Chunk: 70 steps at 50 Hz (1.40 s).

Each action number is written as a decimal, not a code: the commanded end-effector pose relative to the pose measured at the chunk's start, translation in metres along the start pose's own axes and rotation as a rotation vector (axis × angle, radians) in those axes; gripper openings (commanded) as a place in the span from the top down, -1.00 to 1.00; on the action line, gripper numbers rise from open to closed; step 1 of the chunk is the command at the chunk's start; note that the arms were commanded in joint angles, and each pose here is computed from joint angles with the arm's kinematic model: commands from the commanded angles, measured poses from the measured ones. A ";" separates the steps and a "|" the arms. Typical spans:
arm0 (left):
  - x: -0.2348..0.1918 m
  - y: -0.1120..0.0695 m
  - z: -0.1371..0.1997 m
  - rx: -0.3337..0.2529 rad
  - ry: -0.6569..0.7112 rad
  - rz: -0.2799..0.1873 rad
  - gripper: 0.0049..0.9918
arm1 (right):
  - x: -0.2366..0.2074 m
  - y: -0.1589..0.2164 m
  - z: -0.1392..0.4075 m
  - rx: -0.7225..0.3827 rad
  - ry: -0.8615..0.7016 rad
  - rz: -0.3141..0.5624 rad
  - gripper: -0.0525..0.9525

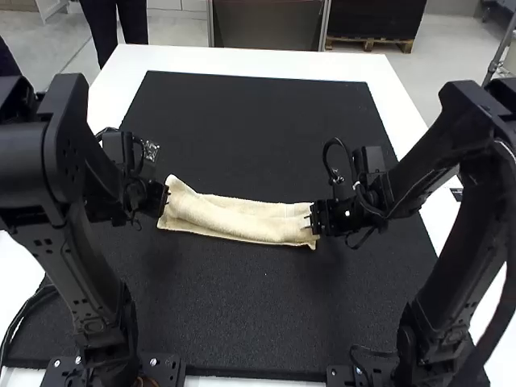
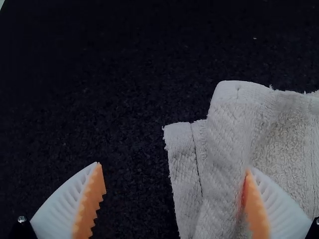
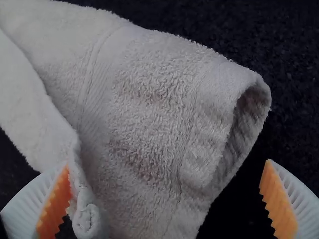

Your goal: Fold the towel.

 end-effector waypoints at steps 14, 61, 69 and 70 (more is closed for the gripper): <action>-0.008 0.003 -0.002 0.017 0.034 0.021 -0.95 | 0.012 0.002 -0.008 0.013 -0.019 0.024 -0.81; -0.017 0.023 0.002 0.094 0.043 0.069 -0.95 | 0.013 0.009 -0.022 0.038 0.003 0.033 -0.80; -0.015 0.024 0.002 0.099 0.035 0.092 -0.95 | 0.014 0.009 -0.022 0.040 0.002 0.029 -0.80; -0.016 0.024 0.002 0.098 0.037 0.094 -0.95 | 0.014 0.009 -0.021 0.040 0.002 0.029 -0.80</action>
Point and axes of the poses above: each hand's point on the last joint's axis, 136 mm out from that joint toward the fingers, its own z axis back along the fingers, its own y axis along the line the jaws close on, x = y × z, the point moved 8 cm from there along z, back along the fingers, and after that the axes turned 10 degrees about -z, right-handed, at the moved point
